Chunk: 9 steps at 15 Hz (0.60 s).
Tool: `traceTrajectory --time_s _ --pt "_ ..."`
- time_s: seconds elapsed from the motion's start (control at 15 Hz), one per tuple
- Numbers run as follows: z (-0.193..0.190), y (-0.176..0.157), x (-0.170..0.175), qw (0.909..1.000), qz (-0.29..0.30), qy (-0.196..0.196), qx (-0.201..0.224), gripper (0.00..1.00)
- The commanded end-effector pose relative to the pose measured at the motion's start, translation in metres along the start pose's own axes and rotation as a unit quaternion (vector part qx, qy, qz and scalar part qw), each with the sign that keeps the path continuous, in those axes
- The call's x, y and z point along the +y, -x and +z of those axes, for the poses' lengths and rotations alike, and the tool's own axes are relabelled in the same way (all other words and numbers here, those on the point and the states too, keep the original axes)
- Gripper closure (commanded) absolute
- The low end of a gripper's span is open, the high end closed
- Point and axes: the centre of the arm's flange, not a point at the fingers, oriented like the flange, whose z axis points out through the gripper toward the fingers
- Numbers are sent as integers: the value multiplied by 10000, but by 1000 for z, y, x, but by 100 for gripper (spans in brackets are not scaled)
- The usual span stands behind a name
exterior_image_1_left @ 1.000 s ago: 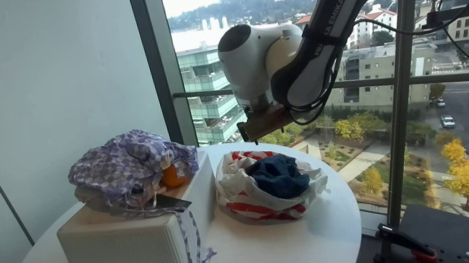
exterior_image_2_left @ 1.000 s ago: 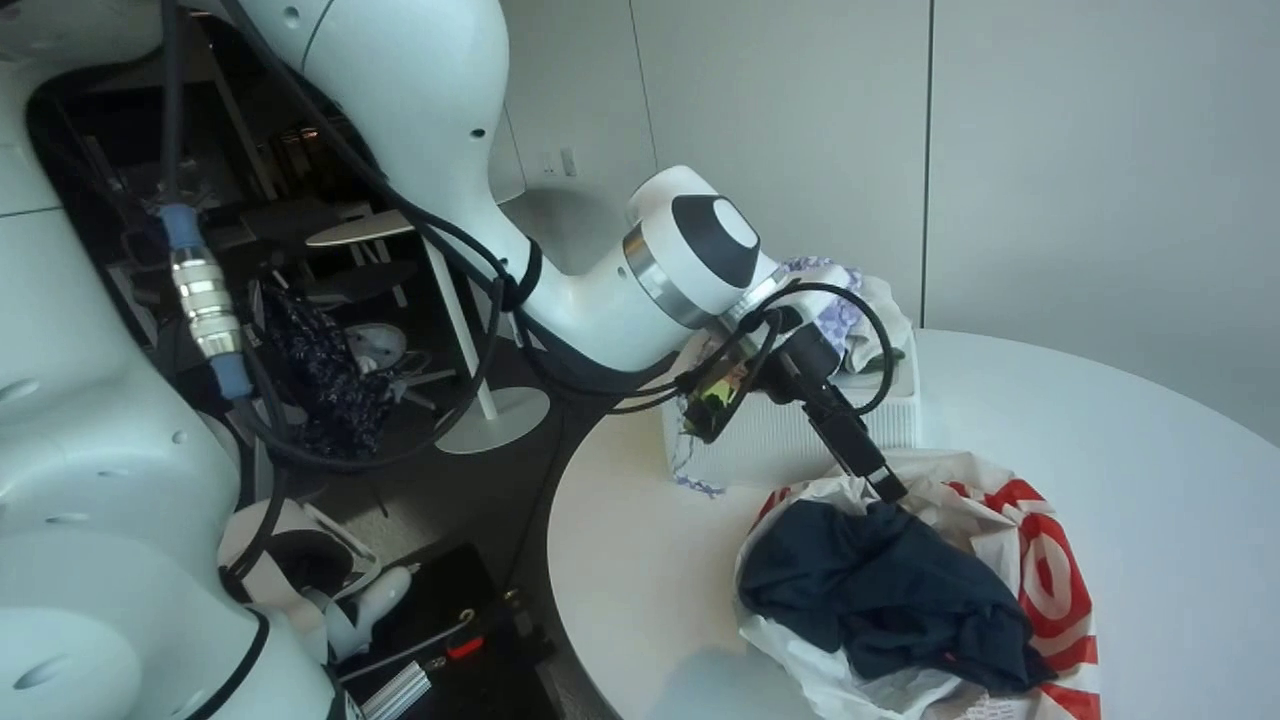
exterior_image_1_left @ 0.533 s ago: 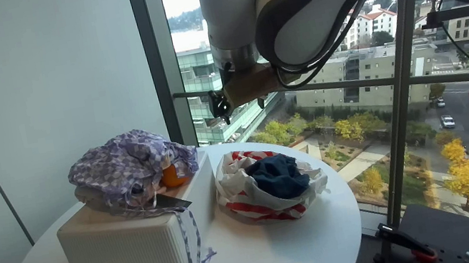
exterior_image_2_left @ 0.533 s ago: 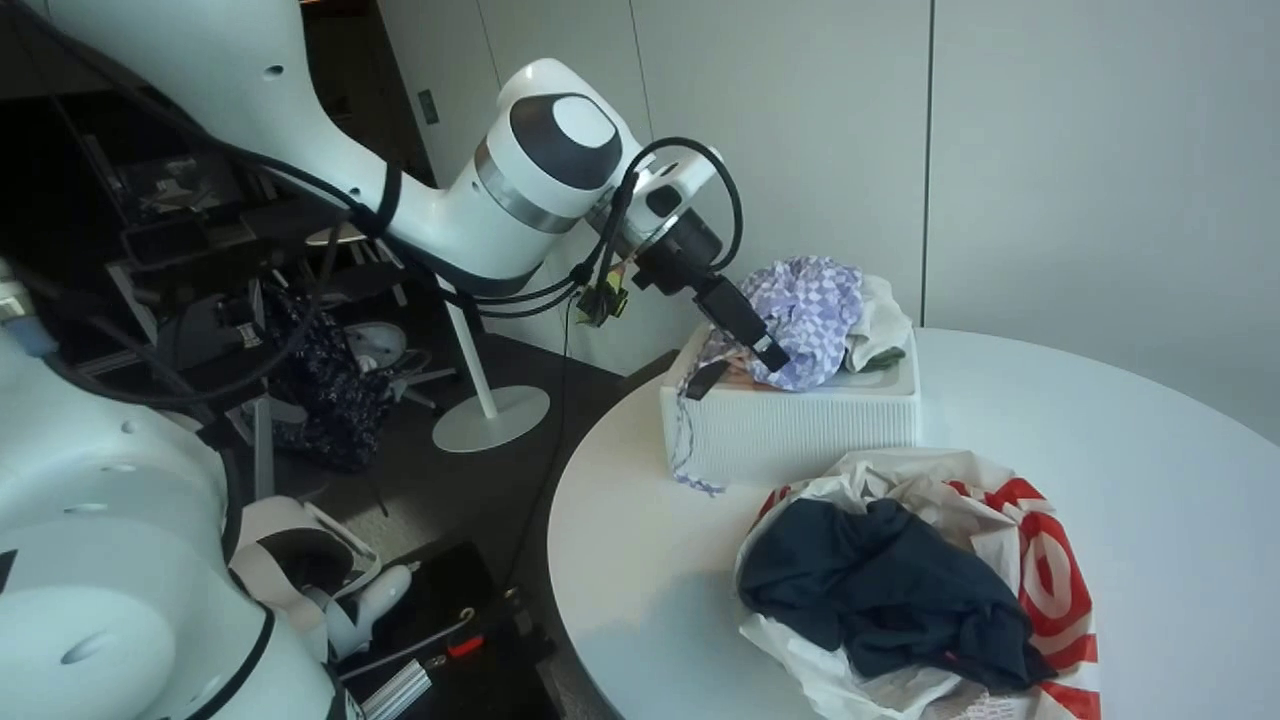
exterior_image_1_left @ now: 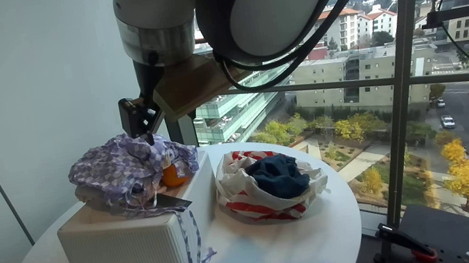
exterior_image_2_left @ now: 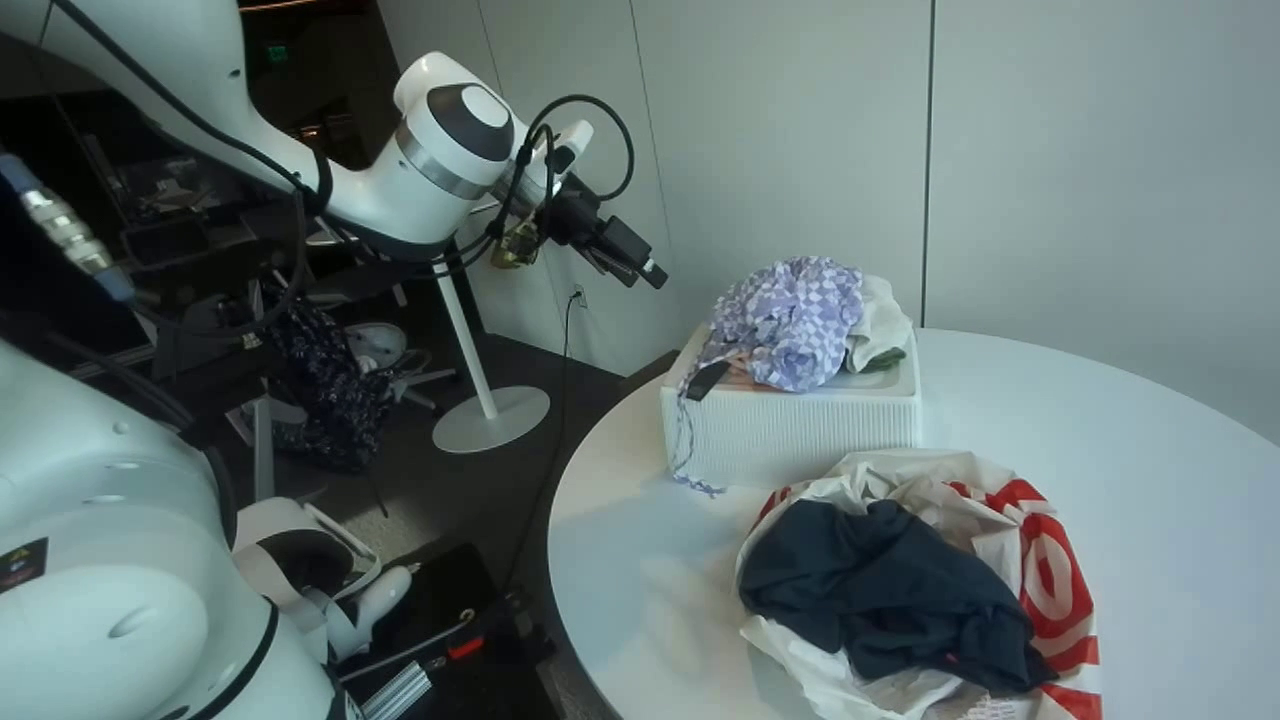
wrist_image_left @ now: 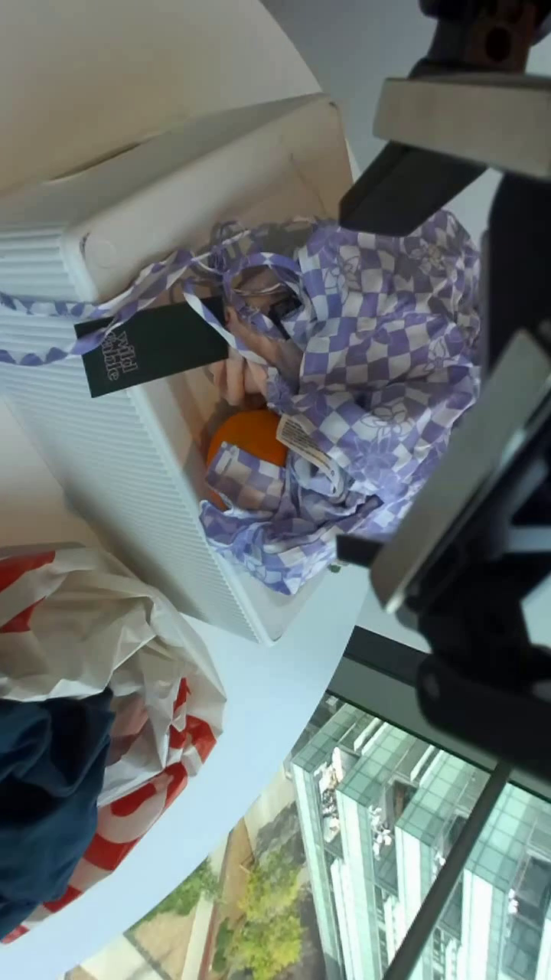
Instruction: Place some of the clothes in the plastic bag
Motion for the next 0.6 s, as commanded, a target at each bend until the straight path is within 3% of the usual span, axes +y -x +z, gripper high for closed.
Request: traceTrajectory --time_s 0.0,0.27,0.53 --pt "16 -46 -40 9987 -444 -227 110 0" --pt "41 -82 -64 9975 -554 -434 -63 0" --pt "79 -114 -65 9976 -431 -430 -326 0"
